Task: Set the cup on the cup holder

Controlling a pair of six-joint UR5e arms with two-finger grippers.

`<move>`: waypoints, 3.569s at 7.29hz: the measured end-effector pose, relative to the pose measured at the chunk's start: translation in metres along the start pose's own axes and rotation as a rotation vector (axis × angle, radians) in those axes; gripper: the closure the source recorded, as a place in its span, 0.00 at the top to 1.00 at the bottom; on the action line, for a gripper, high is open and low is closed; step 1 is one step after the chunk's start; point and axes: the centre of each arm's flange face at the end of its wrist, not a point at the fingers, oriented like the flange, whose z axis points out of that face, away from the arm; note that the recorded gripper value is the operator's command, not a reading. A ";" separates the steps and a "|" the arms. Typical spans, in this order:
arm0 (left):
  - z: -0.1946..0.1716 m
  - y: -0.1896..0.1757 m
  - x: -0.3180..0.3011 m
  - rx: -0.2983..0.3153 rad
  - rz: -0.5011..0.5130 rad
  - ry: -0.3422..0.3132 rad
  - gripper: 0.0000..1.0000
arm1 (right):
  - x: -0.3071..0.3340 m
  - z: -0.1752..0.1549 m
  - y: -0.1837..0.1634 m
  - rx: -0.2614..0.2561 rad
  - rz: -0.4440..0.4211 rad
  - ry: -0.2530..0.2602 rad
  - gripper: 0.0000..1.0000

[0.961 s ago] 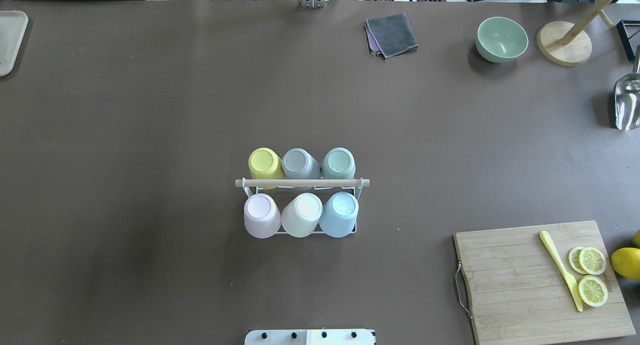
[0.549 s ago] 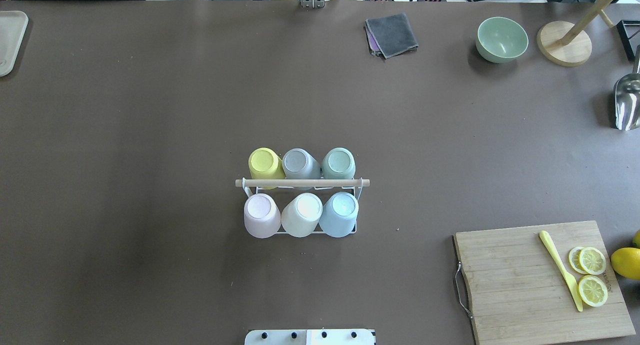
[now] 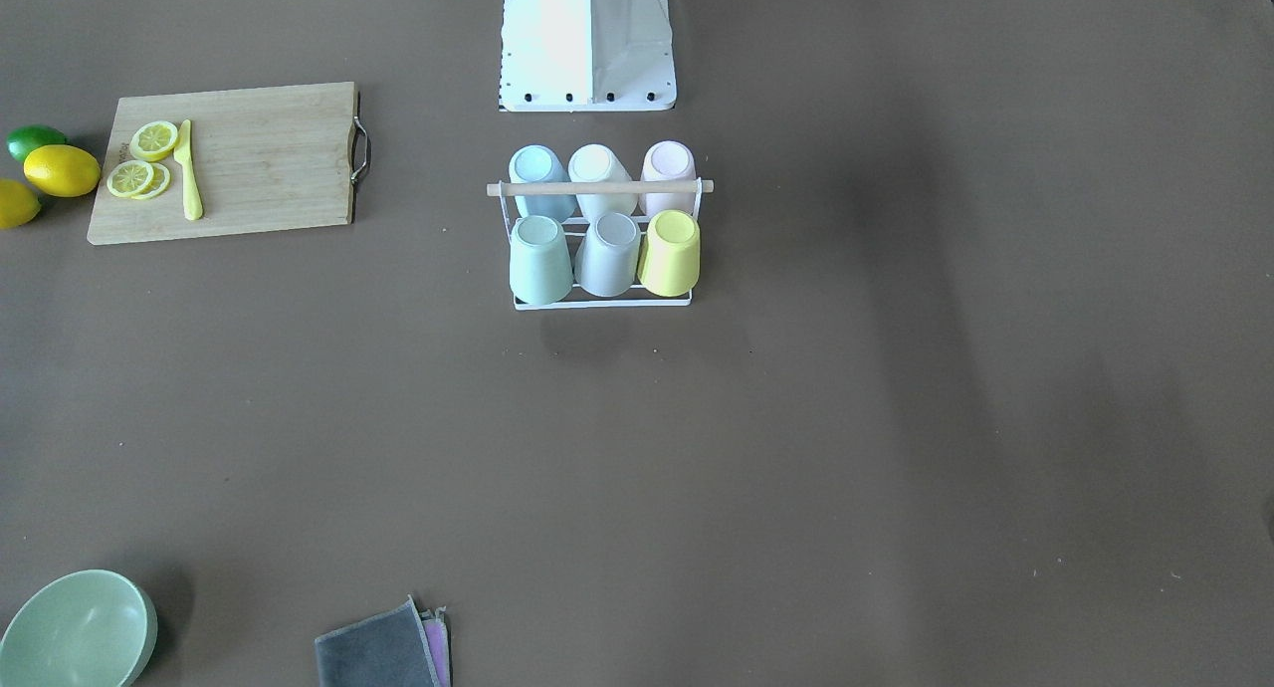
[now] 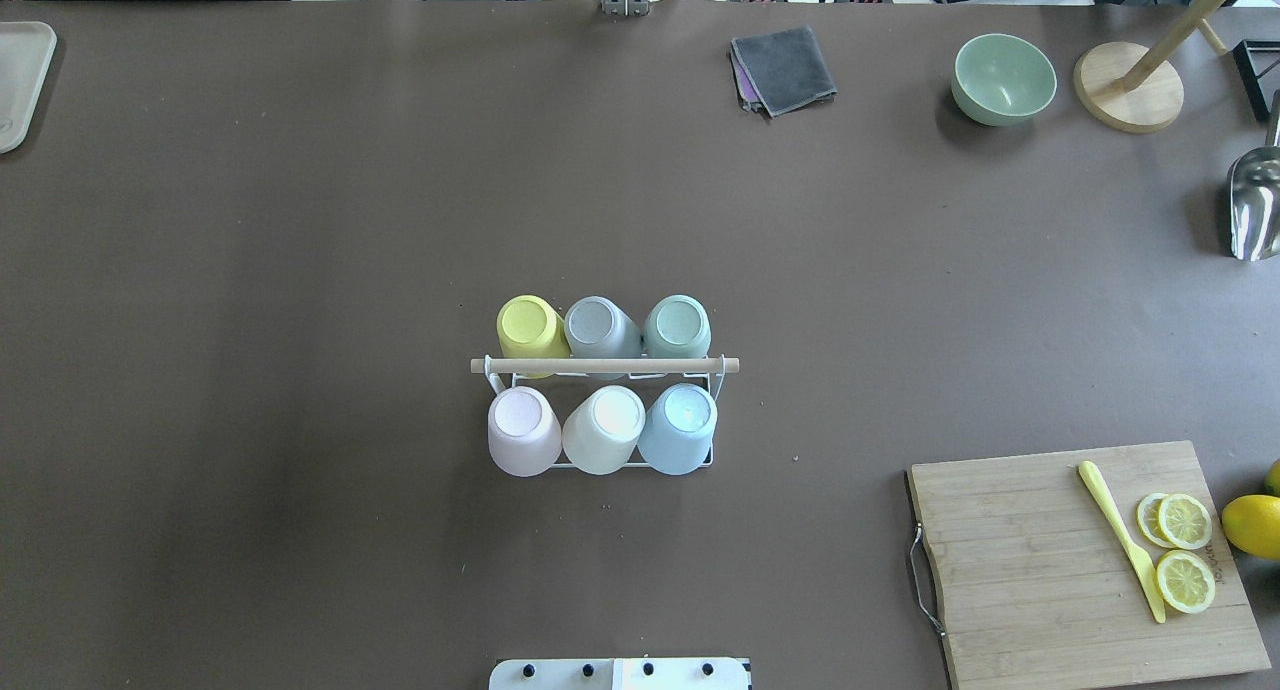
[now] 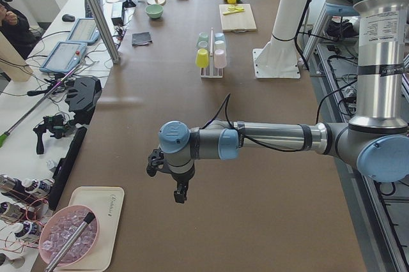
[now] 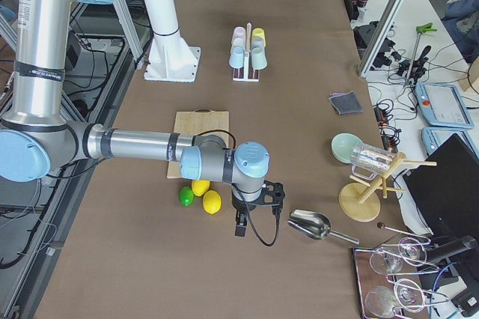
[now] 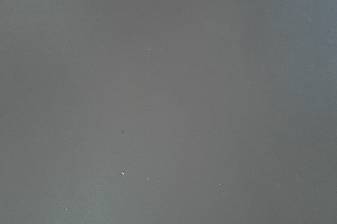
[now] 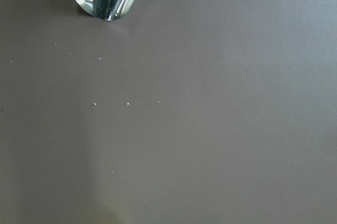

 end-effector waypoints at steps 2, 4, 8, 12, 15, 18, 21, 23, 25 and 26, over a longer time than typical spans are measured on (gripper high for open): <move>-0.001 0.000 0.001 0.002 0.002 0.000 0.98 | 0.002 0.002 0.000 -0.003 0.004 0.002 1.00; -0.001 0.000 0.001 0.003 0.003 0.000 0.98 | 0.001 -0.002 -0.001 0.003 0.006 -0.010 1.00; -0.002 -0.001 0.002 0.004 0.006 0.000 0.98 | 0.006 -0.004 0.001 0.008 0.021 -0.018 1.00; -0.003 -0.001 0.003 0.006 0.006 -0.001 0.98 | 0.014 -0.010 0.004 0.022 0.039 -0.025 1.00; -0.004 -0.002 0.003 0.007 0.006 -0.001 0.98 | 0.014 -0.012 0.005 0.024 0.043 -0.030 1.00; -0.004 -0.002 0.003 0.007 0.008 -0.001 0.98 | 0.015 -0.010 0.006 0.020 0.046 -0.042 1.00; -0.004 -0.002 0.003 0.007 0.011 -0.001 0.98 | 0.015 -0.010 0.008 0.020 0.046 -0.045 1.00; -0.003 -0.001 0.002 0.006 0.011 -0.003 0.98 | 0.015 -0.010 0.008 0.021 0.048 -0.048 1.00; -0.004 -0.003 0.003 0.008 0.013 -0.005 0.98 | 0.015 -0.010 0.009 0.021 0.049 -0.055 1.00; -0.005 -0.003 0.004 0.009 0.015 -0.006 0.98 | 0.015 -0.011 0.008 0.023 0.048 -0.058 1.00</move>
